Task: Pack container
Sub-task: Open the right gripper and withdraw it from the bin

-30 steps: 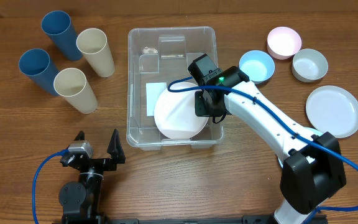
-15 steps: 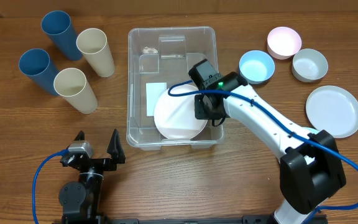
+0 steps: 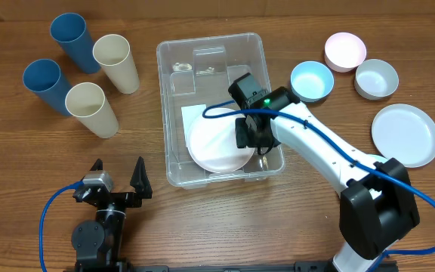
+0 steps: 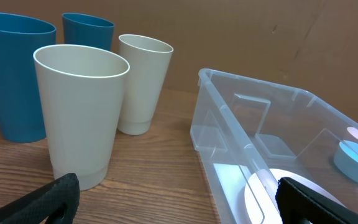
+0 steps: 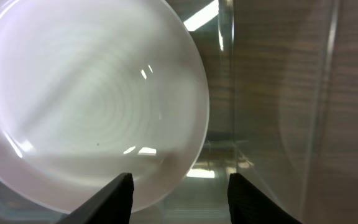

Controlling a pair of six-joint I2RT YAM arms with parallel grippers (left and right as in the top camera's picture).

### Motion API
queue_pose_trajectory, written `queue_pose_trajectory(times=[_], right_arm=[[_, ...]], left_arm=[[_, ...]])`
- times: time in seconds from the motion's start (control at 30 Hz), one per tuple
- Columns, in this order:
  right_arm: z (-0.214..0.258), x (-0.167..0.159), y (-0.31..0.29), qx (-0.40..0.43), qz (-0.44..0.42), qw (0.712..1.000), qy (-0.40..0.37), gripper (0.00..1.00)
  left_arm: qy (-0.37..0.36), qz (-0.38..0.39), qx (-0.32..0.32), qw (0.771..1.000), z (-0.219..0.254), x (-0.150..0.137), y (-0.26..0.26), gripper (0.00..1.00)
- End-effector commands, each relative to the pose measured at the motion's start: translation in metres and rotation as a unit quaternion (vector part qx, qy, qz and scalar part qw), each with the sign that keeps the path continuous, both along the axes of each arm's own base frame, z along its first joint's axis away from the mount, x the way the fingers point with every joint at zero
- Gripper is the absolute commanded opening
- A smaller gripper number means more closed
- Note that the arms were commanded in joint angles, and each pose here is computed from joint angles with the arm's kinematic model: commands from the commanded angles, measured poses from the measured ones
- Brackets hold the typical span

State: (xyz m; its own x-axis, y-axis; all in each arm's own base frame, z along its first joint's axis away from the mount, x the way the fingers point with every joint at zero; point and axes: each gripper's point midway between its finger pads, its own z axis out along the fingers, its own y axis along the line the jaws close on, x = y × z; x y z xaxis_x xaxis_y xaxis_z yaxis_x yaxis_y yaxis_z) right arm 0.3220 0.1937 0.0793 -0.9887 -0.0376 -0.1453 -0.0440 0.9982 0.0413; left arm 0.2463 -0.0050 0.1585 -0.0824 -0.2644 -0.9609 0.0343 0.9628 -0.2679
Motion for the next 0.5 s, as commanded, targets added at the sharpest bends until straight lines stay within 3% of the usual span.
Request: queue_pose_trajectory(times=[0.0, 0.17, 0.27, 0.47], right_arm=[[0.043, 0.021, 0.012, 0.018, 0.005, 0.999, -0.036, 0.51], [0.108, 0.026, 0.007, 0.024, 0.001, 0.998, -0.053, 0.51], [0.13, 0.029, -0.035, -0.016, -0.068, 0.996, -0.054, 0.5], [0.121, 0.024, -0.115, -0.056, -0.178, 0.983, 0.004, 0.5]], left_arm=[[-0.002, 0.007, -0.006, 1.0, 0.0, 0.0, 0.003, 1.0], [-0.002, 0.007, -0.006, 1.0, 0.0, 0.0, 0.003, 1.0], [-0.002, 0.007, -0.006, 1.0, 0.0, 0.0, 0.003, 1.0], [-0.002, 0.007, -0.006, 1.0, 0.0, 0.0, 0.003, 1.0]])
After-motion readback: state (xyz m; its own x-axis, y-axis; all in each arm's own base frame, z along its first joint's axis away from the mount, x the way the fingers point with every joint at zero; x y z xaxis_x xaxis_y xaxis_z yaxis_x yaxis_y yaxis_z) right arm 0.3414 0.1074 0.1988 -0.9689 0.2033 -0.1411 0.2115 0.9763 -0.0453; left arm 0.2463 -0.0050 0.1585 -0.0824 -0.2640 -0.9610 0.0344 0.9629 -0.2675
